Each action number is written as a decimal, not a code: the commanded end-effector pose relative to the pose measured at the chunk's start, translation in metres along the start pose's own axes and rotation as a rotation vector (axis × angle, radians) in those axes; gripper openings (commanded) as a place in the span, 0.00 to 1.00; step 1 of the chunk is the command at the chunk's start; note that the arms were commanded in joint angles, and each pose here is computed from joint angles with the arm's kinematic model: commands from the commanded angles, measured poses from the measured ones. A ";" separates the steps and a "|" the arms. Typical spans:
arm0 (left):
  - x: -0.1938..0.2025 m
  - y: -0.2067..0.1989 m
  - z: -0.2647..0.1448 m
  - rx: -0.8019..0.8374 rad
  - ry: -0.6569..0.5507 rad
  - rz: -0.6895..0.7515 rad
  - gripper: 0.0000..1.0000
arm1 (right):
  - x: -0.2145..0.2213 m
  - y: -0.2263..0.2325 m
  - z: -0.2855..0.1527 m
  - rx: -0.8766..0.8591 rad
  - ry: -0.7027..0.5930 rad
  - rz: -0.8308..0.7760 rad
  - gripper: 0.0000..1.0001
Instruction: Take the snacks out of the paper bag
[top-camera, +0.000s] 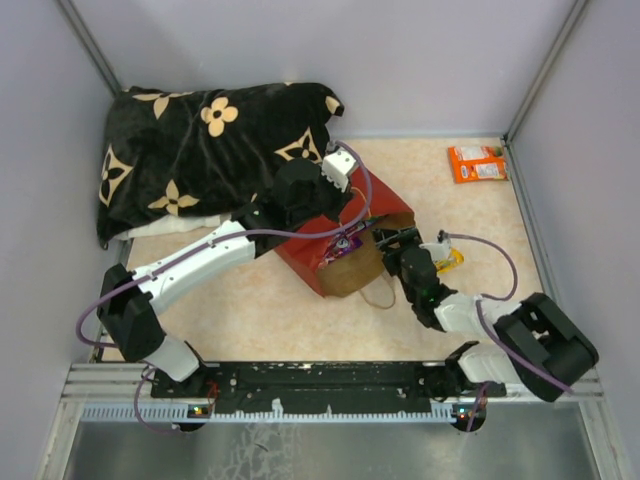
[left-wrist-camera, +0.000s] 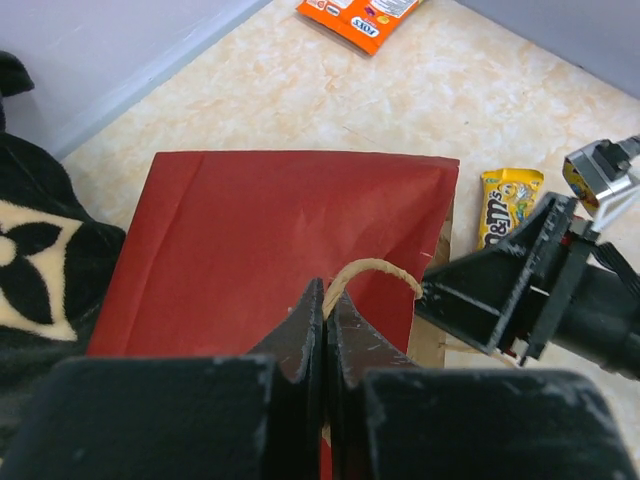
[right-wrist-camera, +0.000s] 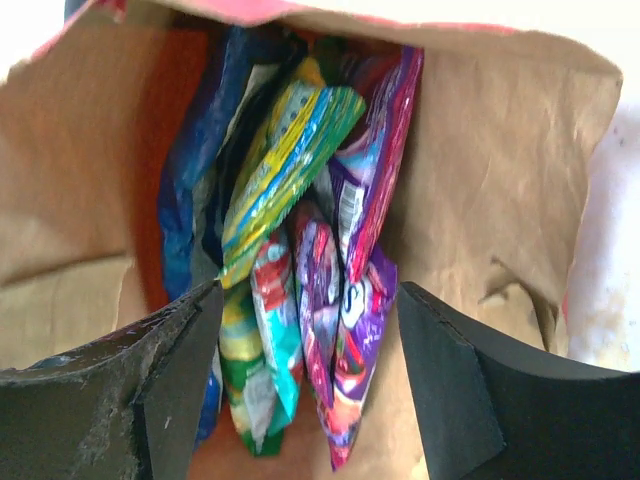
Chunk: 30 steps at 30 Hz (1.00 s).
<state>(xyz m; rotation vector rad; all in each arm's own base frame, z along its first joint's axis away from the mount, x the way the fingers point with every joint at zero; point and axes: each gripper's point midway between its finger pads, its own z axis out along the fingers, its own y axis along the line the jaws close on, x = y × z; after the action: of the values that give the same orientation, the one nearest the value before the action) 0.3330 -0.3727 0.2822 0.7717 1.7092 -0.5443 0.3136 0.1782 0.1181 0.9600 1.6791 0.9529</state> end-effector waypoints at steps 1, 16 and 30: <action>-0.019 -0.001 -0.010 -0.003 -0.058 -0.014 0.00 | -0.021 0.042 0.024 -0.112 -0.074 0.127 0.69; -0.024 0.000 -0.013 -0.008 -0.066 -0.013 0.00 | 0.011 0.028 0.093 -0.094 -0.018 0.184 0.47; -0.027 0.008 -0.017 -0.045 -0.077 0.001 0.00 | 0.035 0.046 0.042 -0.213 0.107 0.012 0.00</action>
<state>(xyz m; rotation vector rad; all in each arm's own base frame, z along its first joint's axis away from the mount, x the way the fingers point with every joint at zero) 0.3332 -0.3687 0.2894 0.7514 1.6999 -0.5361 0.3862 0.2214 0.0999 0.9649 1.6384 1.0933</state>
